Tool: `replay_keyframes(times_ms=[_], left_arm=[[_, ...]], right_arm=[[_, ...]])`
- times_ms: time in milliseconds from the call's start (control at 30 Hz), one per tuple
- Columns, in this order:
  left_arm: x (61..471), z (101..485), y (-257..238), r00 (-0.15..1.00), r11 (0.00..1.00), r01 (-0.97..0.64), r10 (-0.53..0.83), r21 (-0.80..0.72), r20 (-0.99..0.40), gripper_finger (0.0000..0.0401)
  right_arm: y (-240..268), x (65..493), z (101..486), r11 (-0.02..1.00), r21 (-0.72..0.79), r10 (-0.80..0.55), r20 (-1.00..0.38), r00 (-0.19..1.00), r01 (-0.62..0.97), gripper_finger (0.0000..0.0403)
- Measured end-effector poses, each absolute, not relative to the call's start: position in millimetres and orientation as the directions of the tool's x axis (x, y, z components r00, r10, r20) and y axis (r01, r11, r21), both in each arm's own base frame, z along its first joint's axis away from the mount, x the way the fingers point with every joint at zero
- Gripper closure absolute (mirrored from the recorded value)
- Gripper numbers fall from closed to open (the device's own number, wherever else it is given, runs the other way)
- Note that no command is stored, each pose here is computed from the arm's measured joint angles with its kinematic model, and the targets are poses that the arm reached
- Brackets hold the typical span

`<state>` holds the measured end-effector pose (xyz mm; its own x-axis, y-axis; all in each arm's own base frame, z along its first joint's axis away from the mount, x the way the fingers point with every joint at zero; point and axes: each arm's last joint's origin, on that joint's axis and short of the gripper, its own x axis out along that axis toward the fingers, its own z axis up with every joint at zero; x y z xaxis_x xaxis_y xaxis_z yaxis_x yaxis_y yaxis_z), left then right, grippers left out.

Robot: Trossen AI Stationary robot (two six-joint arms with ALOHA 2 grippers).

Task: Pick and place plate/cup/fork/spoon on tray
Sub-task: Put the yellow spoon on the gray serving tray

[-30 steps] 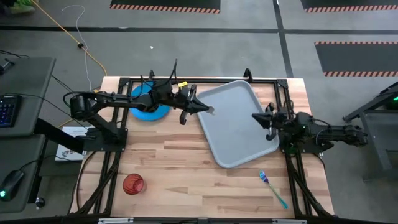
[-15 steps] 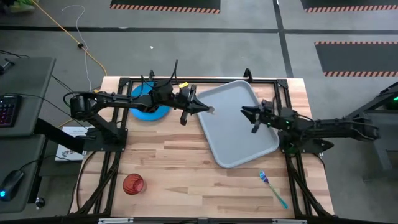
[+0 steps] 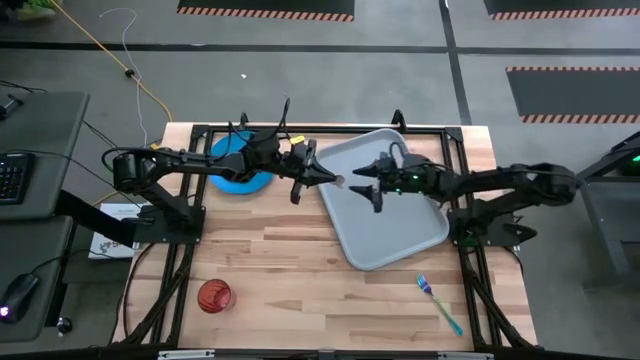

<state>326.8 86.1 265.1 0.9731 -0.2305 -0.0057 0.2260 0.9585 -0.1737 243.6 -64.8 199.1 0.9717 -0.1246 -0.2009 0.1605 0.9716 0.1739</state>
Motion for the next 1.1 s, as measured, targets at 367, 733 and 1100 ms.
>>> replay_keyframes(times_ms=[367,733,1100], left_arm=[[328.9,262.5,80.6,0.980,0.969,0.192,-0.199,-0.155,-0.030,0.0401],[328.8,259.8,82.1,0.985,0.977,0.153,-0.163,-0.149,-0.056,0.0401],[328.6,259.2,83.9,0.988,0.979,0.132,-0.143,-0.155,-0.061,0.0393]], right_arm=[[-62.1,291.3,195.0,0.995,0.101,0.012,-0.260,0.966,0.015,0.0139],[-63.6,292.8,195.9,0.998,0.060,0.001,-0.273,0.962,0.016,0.0206],[-63.1,291.5,193.3,1.000,0.030,0.010,-0.304,0.953,0.000,0.0388]])
